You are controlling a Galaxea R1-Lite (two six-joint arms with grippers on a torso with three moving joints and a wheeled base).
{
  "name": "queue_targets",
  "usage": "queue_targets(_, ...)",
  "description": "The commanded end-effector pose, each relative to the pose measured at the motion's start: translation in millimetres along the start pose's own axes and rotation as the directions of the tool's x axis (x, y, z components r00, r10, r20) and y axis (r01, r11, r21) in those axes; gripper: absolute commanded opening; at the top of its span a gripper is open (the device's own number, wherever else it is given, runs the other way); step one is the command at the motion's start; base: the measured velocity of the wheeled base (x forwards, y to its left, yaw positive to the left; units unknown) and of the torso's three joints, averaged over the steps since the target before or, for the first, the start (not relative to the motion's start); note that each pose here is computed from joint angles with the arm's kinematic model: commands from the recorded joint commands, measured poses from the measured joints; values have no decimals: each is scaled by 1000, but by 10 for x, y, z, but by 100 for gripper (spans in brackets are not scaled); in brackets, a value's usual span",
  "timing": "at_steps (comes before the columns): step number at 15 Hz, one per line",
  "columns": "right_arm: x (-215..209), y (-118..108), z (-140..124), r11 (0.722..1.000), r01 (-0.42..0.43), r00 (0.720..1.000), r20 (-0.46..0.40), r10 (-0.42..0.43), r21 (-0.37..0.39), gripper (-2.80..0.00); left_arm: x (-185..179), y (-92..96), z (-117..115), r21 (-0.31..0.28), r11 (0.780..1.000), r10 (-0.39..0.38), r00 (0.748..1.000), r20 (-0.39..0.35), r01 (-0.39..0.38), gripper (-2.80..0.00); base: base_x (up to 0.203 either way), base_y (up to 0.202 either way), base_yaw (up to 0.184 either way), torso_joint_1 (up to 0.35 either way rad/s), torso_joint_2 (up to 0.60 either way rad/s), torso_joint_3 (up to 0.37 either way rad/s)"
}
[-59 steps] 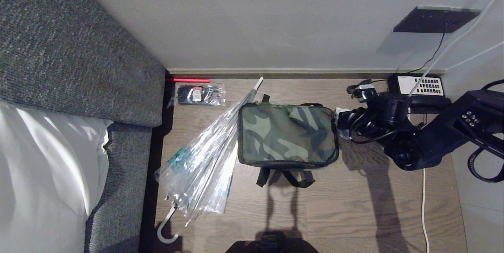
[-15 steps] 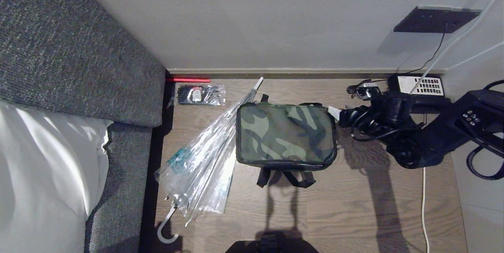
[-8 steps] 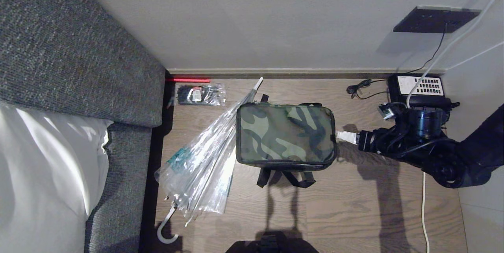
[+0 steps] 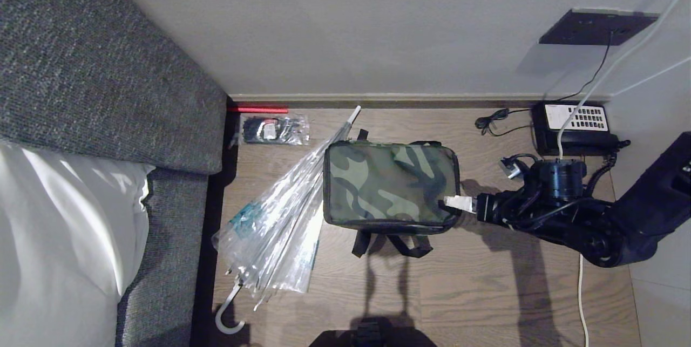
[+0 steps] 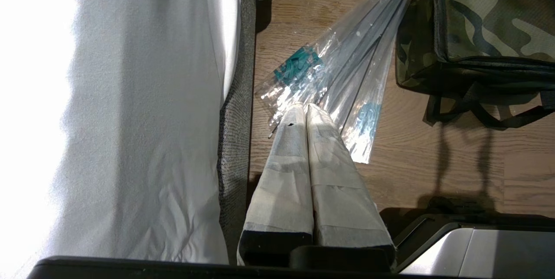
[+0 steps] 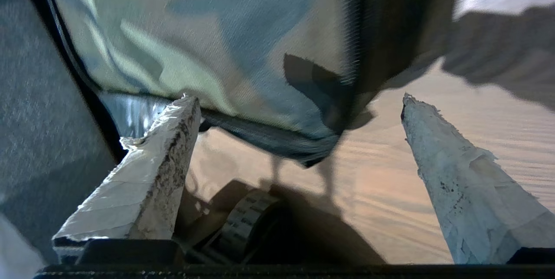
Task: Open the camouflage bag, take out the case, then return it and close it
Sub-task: Open the top of the storage box
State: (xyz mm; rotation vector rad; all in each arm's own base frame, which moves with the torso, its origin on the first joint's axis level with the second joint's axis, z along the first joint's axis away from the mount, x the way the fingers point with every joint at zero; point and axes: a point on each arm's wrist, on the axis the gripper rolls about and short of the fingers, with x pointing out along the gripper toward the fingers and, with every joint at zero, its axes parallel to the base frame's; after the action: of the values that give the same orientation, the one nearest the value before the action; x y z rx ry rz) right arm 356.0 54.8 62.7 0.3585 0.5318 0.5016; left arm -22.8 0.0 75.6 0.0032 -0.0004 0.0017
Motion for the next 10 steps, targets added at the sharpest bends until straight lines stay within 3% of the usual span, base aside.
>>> queue_targets(1, 125, 10, -107, 1000, -15, 999, -37, 15, 5, 0, 0, 0, 1, 0, 1000, 0, 1000, 1, 0, -280, 0, 0, 0, 0, 0, 0)
queue_targets(7, 425, -62, -90, 999, -26, 999, -19, 26, -21, 0, 0, 0, 0, 0, 1000, 0, 1000, 0, 0, -280, 0, 0, 0, 0, 0, 0)
queue_targets(10, 464, 9, -68, 998, -49, 999, -20, 50, 41, 0, 0, 0, 1, 0, 1000, 0, 1000, 1, 0, -280, 0, 0, 0, 0, 0, 0)
